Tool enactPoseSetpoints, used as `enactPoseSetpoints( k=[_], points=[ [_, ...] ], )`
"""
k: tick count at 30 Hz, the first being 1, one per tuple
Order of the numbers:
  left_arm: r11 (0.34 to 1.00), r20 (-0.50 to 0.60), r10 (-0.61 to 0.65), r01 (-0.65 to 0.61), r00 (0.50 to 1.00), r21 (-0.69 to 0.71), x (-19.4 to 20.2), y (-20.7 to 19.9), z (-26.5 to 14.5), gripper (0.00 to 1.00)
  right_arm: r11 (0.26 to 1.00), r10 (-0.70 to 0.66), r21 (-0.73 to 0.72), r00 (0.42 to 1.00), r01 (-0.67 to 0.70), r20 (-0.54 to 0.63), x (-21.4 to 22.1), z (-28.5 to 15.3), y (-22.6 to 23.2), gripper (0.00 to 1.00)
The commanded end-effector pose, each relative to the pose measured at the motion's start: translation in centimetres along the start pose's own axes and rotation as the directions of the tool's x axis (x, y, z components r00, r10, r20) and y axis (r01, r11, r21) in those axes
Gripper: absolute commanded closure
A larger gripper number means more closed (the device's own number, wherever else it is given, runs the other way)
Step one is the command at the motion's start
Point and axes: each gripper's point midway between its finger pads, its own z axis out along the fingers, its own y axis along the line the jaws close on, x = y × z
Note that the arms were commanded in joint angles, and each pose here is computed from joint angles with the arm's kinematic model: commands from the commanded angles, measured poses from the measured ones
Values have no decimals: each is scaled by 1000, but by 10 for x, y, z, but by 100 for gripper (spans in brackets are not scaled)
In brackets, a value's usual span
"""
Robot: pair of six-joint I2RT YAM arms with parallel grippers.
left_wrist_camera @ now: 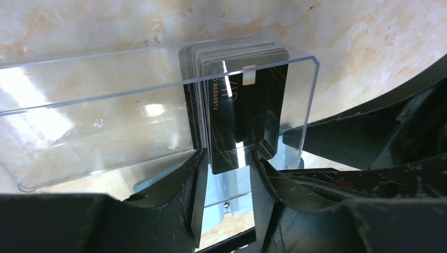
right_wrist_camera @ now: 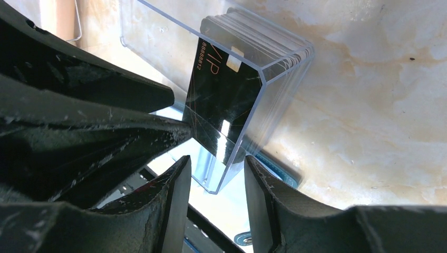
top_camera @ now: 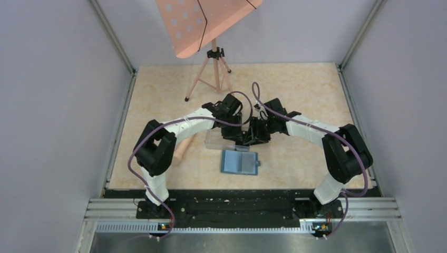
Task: Put the credit cards into the card holder
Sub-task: Pick up the credit card from the storage box.
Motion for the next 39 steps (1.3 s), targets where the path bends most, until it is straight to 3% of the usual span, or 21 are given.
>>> enactPoseSetpoints(
  k=[1, 7, 13, 17, 20, 24, 39],
  points=[
    [999, 44, 41, -41, 998, -6, -13, -10, -11, 58, 998, -48, -39, 999, 49, 26, -6, -4, 13, 58],
    [999, 35, 43, -42, 998, -22, -10, -7, -6, 60, 998, -48, -35, 999, 49, 19, -4, -3, 11, 58],
    [993, -7, 26, -27, 1000, -111, -4, 10, 8, 50, 998, -46, -32, 999, 47, 13, -3, -1, 9, 58],
    [997, -28, 24, -26, 999, -73, 0, 5, 16, 64, 998, -46, -32, 999, 46, 8, -2, 0, 8, 58],
    [997, -29, 26, -28, 999, -70, 0, 4, 16, 86, 998, -47, -32, 999, 47, 8, -1, 0, 8, 58],
    [996, -12, 32, -32, 999, -82, -3, 5, 11, 98, 998, -46, -32, 999, 47, 9, -2, -1, 8, 58],
    [994, 41, 66, -62, 997, -88, -12, -6, -6, 100, 998, -46, -30, 999, 46, 7, -1, 0, 8, 58]
  ],
)
